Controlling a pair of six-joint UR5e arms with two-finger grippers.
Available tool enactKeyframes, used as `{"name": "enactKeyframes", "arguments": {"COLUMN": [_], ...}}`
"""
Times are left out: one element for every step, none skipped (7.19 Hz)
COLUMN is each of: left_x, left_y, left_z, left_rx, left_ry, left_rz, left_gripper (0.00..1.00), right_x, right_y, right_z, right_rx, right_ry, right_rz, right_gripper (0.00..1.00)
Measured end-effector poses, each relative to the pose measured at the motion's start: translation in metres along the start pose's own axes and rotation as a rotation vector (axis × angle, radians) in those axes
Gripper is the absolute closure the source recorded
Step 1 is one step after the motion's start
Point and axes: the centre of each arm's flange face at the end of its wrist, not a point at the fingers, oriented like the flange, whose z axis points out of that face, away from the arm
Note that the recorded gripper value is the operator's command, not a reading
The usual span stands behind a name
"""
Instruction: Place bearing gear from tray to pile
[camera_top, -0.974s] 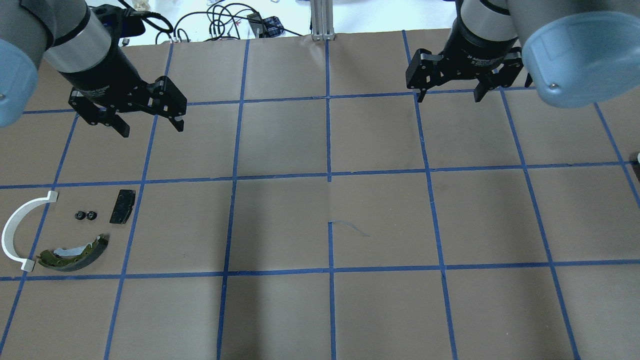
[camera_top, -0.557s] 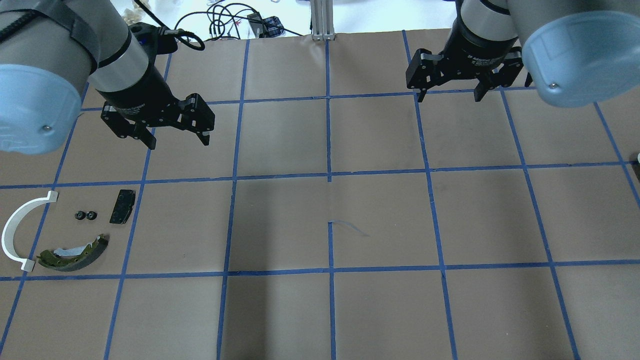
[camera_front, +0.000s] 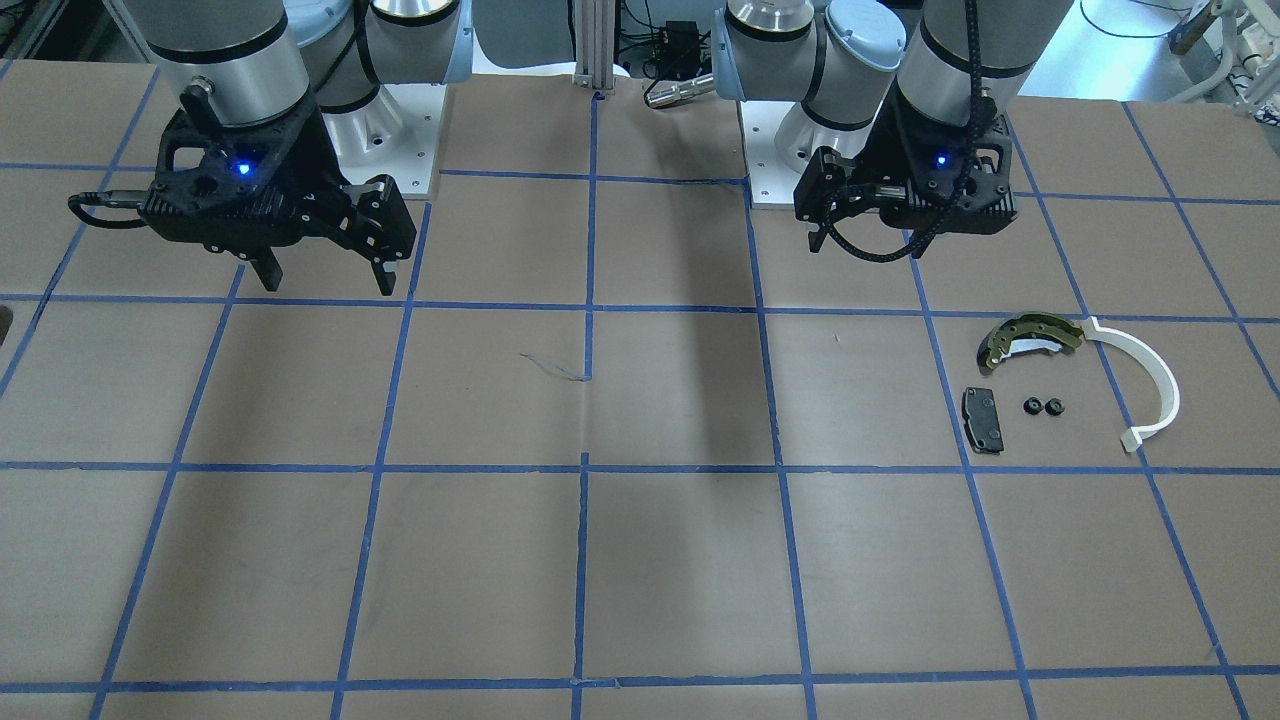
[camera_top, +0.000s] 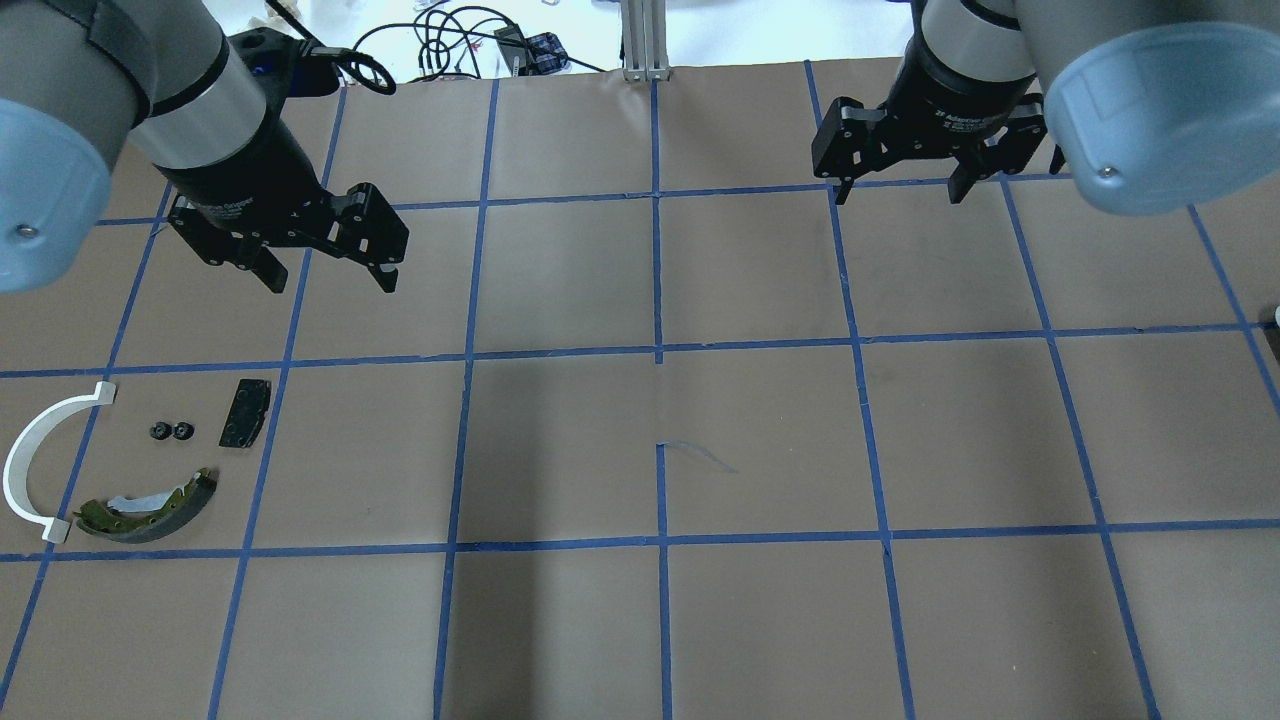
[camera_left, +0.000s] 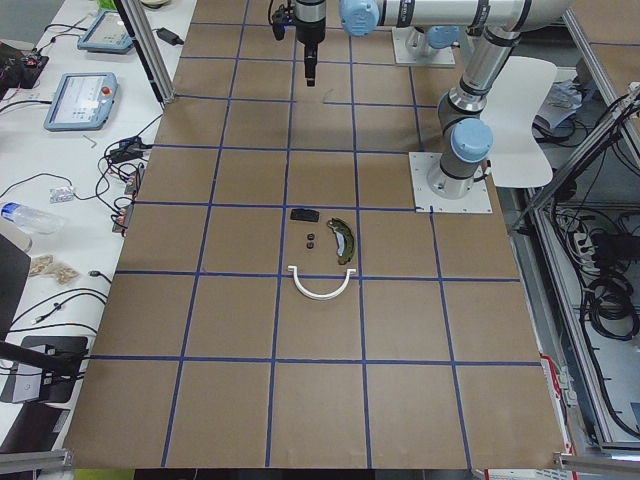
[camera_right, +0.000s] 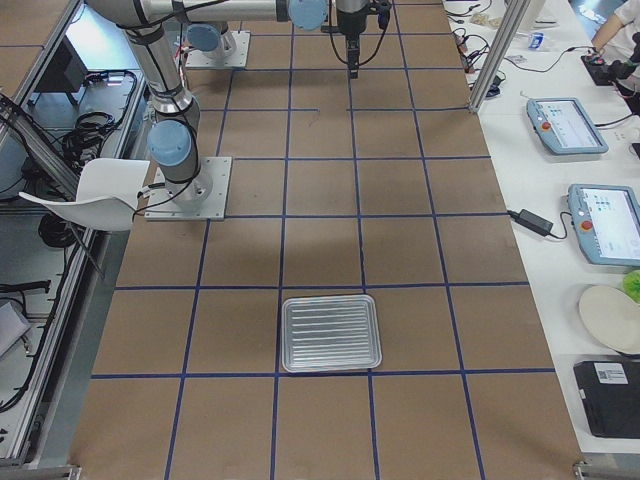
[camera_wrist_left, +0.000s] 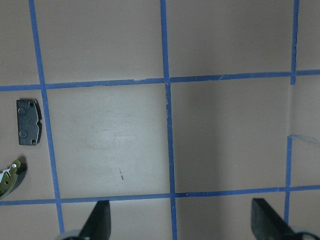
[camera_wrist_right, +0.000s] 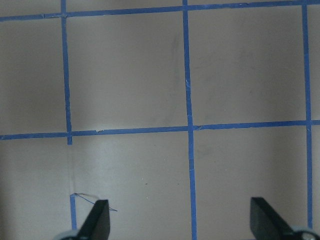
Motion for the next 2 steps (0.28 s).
{"name": "enactKeyframes", "arguments": {"left_x": [-0.0091, -0.013], "left_y": [-0.0019, -0.0024], "left_z": [-0.0003, -0.0002], "left_rx": [-0.002, -0.003], "left_ry": [0.002, 0.005], "left_rz": [-0.012, -0.015], "left_gripper": [0.0, 0.0], "right_x": [-0.0001, -0.0001], "right_y": [0.0, 0.0003], "right_z": [-0.0003, -0.0007], "right_rx": [0.001, 0.001], "right_ry": [-0.001, -0.001], "right_rz": [0.001, 0.002], "right_gripper": [0.0, 0.0]}}
